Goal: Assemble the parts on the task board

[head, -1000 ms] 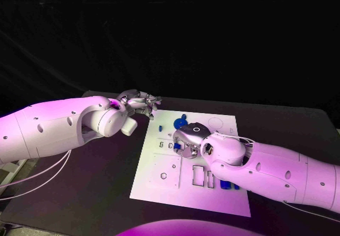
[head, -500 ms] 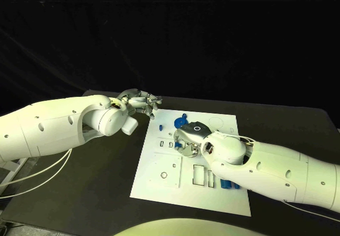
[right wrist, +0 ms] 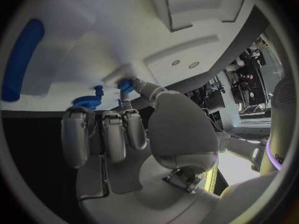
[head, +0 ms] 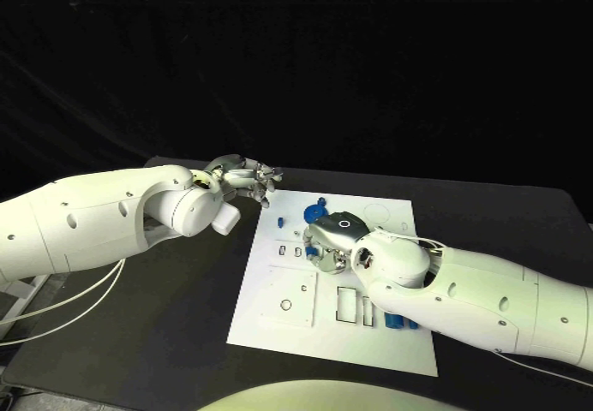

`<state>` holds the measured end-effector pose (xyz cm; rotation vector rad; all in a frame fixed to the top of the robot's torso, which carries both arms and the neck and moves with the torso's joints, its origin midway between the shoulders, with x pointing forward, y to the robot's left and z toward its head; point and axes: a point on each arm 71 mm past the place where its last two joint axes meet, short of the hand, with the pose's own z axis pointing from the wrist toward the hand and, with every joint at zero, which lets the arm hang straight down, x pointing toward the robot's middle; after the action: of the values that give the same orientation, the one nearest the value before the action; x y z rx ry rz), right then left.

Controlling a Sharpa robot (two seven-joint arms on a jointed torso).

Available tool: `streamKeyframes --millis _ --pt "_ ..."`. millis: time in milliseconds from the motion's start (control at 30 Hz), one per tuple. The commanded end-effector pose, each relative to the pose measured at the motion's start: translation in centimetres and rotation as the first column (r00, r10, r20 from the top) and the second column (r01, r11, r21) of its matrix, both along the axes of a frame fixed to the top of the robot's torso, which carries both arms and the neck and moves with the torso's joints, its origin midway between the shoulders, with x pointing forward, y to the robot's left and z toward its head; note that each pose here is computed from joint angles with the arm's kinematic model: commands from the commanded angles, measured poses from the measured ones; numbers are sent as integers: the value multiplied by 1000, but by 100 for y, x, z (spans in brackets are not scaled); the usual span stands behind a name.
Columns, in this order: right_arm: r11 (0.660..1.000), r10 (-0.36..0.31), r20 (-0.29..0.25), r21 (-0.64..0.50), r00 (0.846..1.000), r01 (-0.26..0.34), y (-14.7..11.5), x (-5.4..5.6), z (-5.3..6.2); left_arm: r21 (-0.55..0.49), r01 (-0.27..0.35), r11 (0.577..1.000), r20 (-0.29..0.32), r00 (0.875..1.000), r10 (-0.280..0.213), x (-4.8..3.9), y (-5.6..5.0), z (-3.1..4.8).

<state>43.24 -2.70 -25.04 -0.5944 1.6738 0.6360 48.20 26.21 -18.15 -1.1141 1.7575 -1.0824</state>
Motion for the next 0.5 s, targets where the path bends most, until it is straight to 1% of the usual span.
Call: streamKeyframes --millis 33,167,233,333,500 --pt "997 3 34 80 999 -6 -11 -16 55 -4 18 1000 7 1000 -18 -3 -19 10" --pt "985 11 49 174 999 -19 -68 -43 116 -10 23 1000 20 1000 -23 -7 -17 18" --pt "972 15 50 235 999 -26 -120 -57 153 -20 25 999 29 999 -24 -11 -11 23" --pt "944 22 42 327 999 -34 -212 -75 207 -46 22 999 38 999 -20 -17 0 28" --pt "876 14 22 481 1000 -23 -407 -95 309 -94 11 995 47 999 -7 -46 30 1"
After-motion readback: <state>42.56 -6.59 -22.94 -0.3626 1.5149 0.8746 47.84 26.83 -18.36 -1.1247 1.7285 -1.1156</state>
